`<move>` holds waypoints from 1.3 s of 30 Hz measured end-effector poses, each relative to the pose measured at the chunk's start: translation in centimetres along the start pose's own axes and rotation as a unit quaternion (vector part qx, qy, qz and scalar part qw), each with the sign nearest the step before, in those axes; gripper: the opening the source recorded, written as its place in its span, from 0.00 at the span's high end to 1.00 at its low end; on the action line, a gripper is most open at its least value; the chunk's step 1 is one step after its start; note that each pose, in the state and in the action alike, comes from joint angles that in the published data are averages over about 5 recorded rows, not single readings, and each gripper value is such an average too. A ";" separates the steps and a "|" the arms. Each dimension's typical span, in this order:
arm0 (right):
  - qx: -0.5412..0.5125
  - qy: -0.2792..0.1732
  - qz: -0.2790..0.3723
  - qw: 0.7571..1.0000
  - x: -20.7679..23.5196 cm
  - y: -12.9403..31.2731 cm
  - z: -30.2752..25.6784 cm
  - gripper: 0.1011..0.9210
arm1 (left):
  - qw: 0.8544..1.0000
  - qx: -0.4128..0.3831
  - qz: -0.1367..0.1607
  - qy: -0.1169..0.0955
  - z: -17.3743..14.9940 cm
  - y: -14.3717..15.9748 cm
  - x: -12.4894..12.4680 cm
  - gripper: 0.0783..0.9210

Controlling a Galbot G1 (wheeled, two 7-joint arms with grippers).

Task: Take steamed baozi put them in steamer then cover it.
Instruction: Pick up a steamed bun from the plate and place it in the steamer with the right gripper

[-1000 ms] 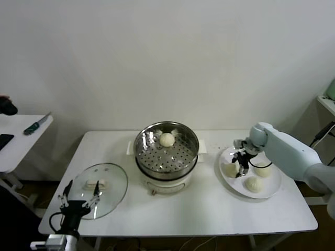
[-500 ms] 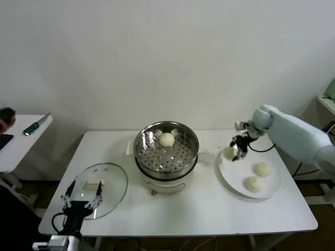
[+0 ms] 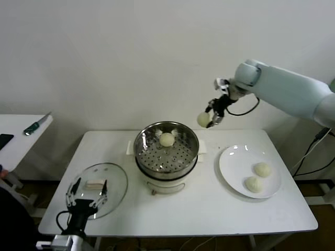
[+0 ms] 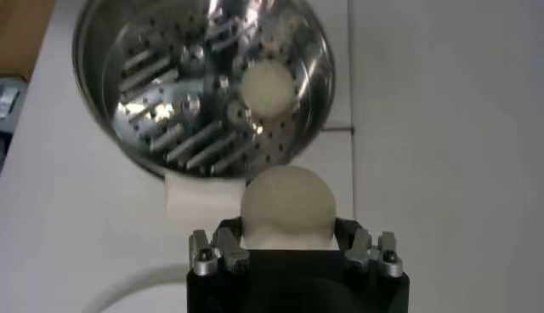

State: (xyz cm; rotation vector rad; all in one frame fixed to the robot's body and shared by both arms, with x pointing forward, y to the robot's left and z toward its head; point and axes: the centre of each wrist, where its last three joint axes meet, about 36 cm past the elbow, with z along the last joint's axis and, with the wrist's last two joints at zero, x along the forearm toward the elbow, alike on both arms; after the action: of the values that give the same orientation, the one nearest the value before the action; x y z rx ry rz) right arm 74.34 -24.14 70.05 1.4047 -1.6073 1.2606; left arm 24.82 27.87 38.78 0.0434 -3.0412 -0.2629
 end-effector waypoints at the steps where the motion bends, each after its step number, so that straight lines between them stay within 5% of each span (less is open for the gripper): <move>1: 0.003 -0.003 -0.002 1.000 -0.1 -0.1 -1.2 0.28 | 1.000 0.000 0.001 -0.001 -0.1 0.0 0.1 0.12; 18: 0.055 -0.004 -0.052 0.997 -9.0 1.5 -15.4 0.27 | 1.000 -0.005 0.011 -0.001 -0.4 0.0 1.5 0.12; 39: 0.082 0.023 -0.089 0.992 -18.7 4.8 -18.7 0.26 | 1.000 -0.002 0.011 0.000 -0.4 0.3 2.0 0.12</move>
State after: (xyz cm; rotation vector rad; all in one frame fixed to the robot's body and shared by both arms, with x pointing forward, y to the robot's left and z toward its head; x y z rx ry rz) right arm 71.55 -0.30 57.91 1.5700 -1.3416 1.3325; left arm 22.89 28.01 39.35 0.0087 -3.0396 -0.2685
